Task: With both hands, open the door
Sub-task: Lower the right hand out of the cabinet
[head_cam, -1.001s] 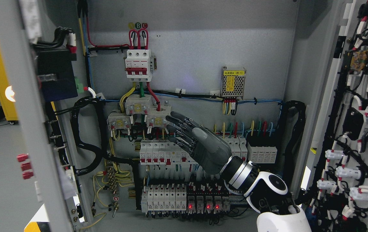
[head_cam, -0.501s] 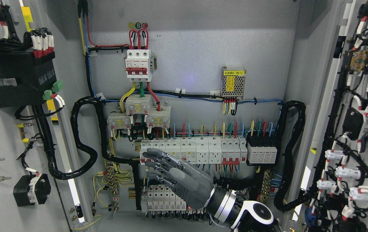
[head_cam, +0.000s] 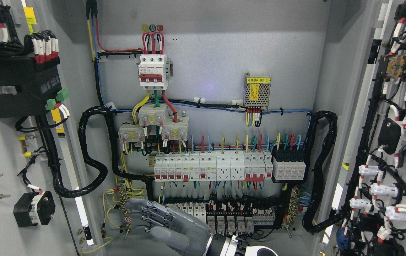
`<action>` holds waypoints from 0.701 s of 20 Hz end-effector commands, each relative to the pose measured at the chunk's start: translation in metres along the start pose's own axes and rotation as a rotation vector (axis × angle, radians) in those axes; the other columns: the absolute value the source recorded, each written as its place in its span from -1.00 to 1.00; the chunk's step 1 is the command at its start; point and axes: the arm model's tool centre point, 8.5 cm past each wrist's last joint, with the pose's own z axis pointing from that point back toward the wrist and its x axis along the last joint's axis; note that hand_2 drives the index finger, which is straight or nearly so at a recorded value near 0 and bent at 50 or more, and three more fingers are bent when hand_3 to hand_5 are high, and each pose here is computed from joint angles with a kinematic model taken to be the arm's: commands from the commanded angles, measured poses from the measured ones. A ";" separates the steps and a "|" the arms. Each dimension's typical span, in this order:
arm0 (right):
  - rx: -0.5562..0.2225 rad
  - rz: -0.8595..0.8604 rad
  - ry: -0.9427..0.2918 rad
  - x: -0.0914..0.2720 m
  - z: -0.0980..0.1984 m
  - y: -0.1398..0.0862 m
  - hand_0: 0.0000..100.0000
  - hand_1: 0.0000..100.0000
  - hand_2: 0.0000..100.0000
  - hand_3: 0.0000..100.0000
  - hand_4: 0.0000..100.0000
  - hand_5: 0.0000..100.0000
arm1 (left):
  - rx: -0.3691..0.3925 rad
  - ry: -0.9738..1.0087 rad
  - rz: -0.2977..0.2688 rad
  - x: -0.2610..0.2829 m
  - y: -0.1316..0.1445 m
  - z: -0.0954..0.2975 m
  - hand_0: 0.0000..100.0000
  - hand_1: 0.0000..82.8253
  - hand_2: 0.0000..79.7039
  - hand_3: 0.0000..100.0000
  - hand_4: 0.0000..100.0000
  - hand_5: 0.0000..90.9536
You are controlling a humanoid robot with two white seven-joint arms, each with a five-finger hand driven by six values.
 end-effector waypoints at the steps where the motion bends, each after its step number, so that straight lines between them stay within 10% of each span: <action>1: 0.175 0.028 0.057 -0.018 -0.028 0.059 -1.00 0.00 -0.92 -1.00 -1.00 -1.00 | 0.001 0.001 0.001 0.000 0.000 0.000 -0.76 0.34 -1.00 -1.00 -1.00 -1.00; 14: 0.270 -0.012 0.051 -0.024 -0.066 0.110 -1.00 0.00 -0.92 -1.00 -1.00 -1.00 | 0.001 0.001 0.001 0.000 0.000 0.000 -0.76 0.34 -1.00 -1.00 -1.00 -1.00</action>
